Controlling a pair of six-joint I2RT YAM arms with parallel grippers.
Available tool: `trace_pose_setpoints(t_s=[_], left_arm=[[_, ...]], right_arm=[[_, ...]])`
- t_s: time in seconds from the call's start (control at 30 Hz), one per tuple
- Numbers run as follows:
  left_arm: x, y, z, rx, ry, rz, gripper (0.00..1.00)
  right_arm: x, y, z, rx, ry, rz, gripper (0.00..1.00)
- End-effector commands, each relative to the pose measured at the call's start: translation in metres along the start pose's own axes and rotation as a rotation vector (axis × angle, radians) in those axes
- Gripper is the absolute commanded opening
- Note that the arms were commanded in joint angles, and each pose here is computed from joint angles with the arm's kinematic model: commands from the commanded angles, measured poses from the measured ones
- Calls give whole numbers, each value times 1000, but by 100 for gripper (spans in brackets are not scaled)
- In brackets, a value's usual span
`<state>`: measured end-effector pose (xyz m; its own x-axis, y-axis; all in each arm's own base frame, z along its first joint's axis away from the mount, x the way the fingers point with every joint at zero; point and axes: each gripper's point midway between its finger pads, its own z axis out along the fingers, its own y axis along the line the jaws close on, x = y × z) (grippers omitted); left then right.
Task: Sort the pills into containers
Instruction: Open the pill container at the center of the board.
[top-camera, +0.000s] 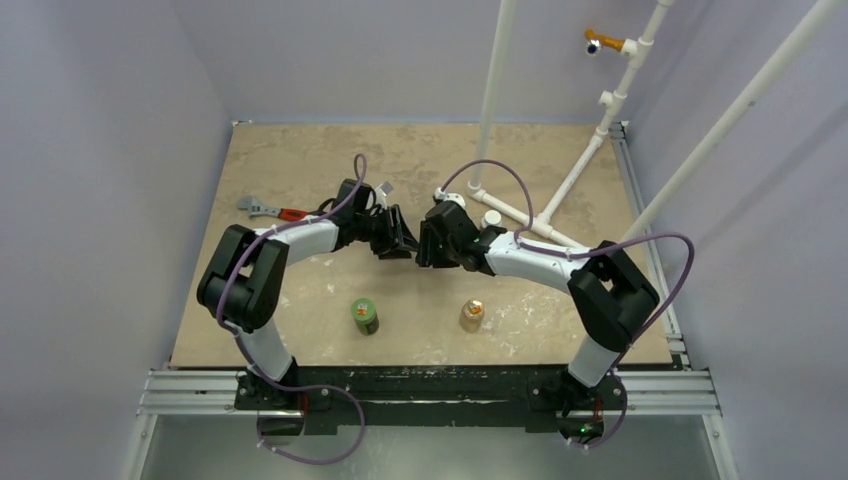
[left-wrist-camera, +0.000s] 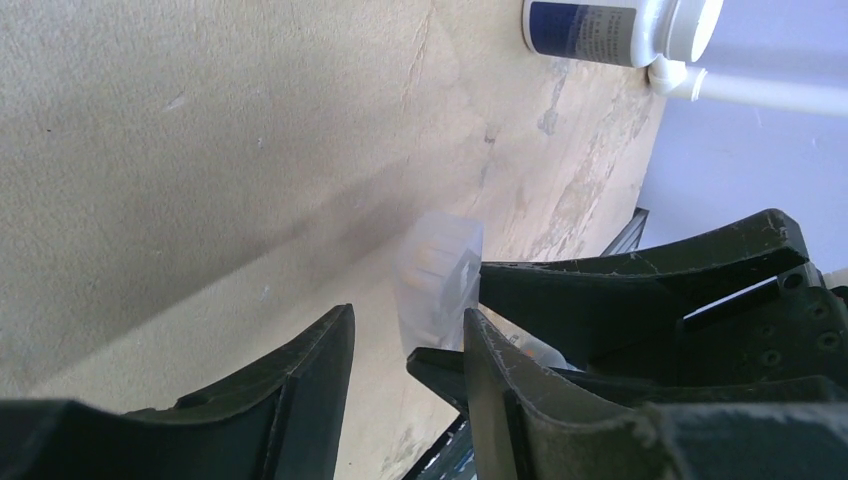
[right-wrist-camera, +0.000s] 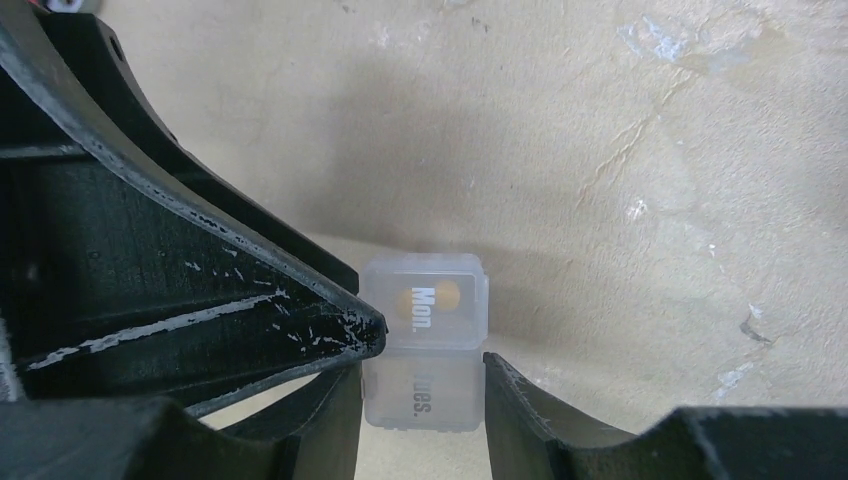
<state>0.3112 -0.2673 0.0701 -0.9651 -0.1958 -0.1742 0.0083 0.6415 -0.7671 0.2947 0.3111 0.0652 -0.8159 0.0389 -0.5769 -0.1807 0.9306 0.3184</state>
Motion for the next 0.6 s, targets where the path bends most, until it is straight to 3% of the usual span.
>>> trace_pose_setpoints(t_s=[0.0, 0.57], left_arm=[[-7, -14, -2, 56, -13, 9, 43], [-13, -28, -1, 126, -26, -1, 40]], right_arm=[[-22, 18, -13, -123, -61, 56, 21], [-32, 24, -19, -197, -73, 85, 20]])
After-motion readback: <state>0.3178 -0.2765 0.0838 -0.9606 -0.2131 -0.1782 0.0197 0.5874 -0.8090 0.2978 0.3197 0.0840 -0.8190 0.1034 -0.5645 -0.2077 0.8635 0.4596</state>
